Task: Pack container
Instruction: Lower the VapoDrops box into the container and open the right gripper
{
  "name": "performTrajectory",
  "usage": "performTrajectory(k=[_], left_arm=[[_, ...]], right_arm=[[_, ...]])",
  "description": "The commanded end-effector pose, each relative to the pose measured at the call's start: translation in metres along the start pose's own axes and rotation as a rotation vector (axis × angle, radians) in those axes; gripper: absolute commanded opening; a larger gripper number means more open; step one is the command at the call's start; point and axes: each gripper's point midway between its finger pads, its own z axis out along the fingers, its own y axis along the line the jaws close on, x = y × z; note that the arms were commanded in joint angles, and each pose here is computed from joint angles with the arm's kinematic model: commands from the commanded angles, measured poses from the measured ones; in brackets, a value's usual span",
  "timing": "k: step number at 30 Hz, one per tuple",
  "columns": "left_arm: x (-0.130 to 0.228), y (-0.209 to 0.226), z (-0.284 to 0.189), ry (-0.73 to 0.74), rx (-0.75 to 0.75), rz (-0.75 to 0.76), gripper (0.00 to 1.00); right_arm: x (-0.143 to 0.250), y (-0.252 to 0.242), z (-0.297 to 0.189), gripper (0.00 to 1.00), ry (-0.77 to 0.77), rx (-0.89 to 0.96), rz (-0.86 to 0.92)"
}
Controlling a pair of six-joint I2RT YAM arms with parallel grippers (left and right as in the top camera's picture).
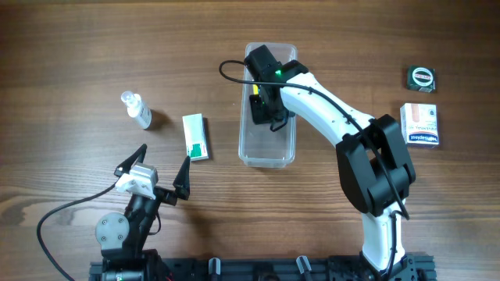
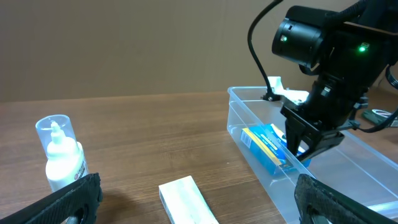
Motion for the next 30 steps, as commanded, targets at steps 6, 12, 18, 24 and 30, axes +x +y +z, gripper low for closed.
performTrajectory(k=[6,12,18,24,30], left_arm=[[0.002,0.003,0.000,0.003,-0.013,-0.011,1.00],[0.002,0.003,0.000,0.003,-0.013,-0.011,1.00],[0.002,0.003,0.000,0.003,-0.013,-0.011,1.00],[0.002,0.003,0.000,0.003,-0.013,-0.011,1.00],[0.002,0.003,0.000,0.003,-0.013,-0.011,1.00]], right_arm=[[0.019,-0.003,0.002,0.04,0.082,-0.008,-0.046],[0.006,0.001,0.010,0.04,0.029,-0.023,-0.041],[0.001,-0.006,0.012,0.05,0.003,0.021,-0.019],[0.000,-0.006,0.012,0.04,-0.001,0.019,-0.019],[0.002,-0.006,0.012,0.04,0.009,0.018,-0.010]])
